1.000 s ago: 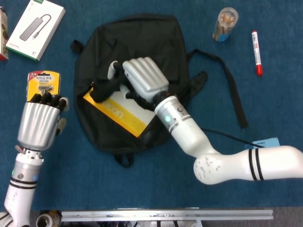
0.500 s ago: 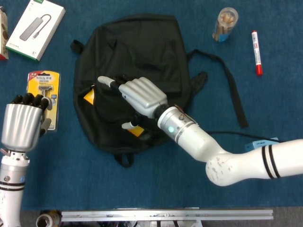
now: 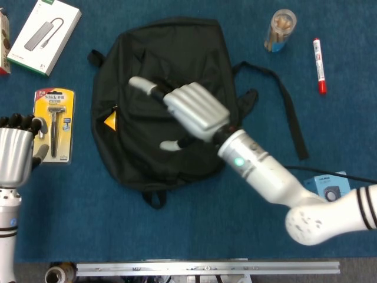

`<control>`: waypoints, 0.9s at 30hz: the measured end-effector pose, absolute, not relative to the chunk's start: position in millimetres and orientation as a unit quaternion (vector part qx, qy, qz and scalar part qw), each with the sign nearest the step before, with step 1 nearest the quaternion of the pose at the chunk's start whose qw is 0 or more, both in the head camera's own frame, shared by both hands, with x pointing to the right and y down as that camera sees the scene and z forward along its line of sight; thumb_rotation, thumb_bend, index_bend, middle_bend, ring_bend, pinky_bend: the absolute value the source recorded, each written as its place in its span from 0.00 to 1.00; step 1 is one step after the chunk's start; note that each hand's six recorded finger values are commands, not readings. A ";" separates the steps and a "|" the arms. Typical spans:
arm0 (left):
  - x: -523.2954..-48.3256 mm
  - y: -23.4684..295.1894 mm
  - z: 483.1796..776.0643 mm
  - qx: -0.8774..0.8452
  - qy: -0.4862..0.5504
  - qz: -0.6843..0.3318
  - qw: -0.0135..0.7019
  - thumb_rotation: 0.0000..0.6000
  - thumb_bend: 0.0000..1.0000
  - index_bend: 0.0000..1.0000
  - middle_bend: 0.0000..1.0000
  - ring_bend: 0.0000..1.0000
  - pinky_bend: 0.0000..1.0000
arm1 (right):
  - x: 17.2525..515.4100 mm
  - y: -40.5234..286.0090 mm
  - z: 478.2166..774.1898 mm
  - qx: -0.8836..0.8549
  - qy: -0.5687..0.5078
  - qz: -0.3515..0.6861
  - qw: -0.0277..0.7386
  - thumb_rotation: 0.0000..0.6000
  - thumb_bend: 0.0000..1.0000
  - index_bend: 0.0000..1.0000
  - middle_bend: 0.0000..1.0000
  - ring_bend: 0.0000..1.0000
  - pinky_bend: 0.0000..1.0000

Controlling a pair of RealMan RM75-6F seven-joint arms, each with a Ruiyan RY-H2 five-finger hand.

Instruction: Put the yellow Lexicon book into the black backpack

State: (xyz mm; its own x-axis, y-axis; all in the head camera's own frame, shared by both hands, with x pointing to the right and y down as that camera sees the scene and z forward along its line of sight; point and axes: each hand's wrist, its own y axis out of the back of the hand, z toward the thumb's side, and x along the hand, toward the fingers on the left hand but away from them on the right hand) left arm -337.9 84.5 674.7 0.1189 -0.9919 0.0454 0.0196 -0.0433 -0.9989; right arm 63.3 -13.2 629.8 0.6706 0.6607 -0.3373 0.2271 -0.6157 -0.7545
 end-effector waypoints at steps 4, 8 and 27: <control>-343.4 83.3 671.6 -0.536 0.463 -0.478 0.519 1.00 0.02 0.55 0.59 0.49 0.56 | 105.3 -23.2 624.5 -0.815 -0.307 0.326 0.367 1.00 0.17 0.20 0.36 0.23 0.37; -351.2 82.2 669.0 -0.534 0.471 -0.475 0.517 1.00 0.02 0.55 0.59 0.49 0.56 | 153.7 -28.7 620.8 -0.781 -0.340 0.350 0.389 1.00 0.29 0.36 0.45 0.33 0.45; -386.4 88.2 651.7 -0.531 0.486 -0.469 0.512 1.00 0.02 0.55 0.59 0.49 0.54 | 393.2 4.6 614.8 -0.609 -0.432 0.509 0.428 1.00 0.42 0.59 0.57 0.43 0.57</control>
State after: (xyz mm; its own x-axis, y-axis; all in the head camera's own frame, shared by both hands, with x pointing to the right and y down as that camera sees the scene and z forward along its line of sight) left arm -386.4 88.2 651.7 0.0879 -0.9961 0.0013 -0.0349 -0.0044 -0.9994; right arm 393.2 4.6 614.8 0.1077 0.9622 -0.2500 0.0898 -0.2599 -0.9615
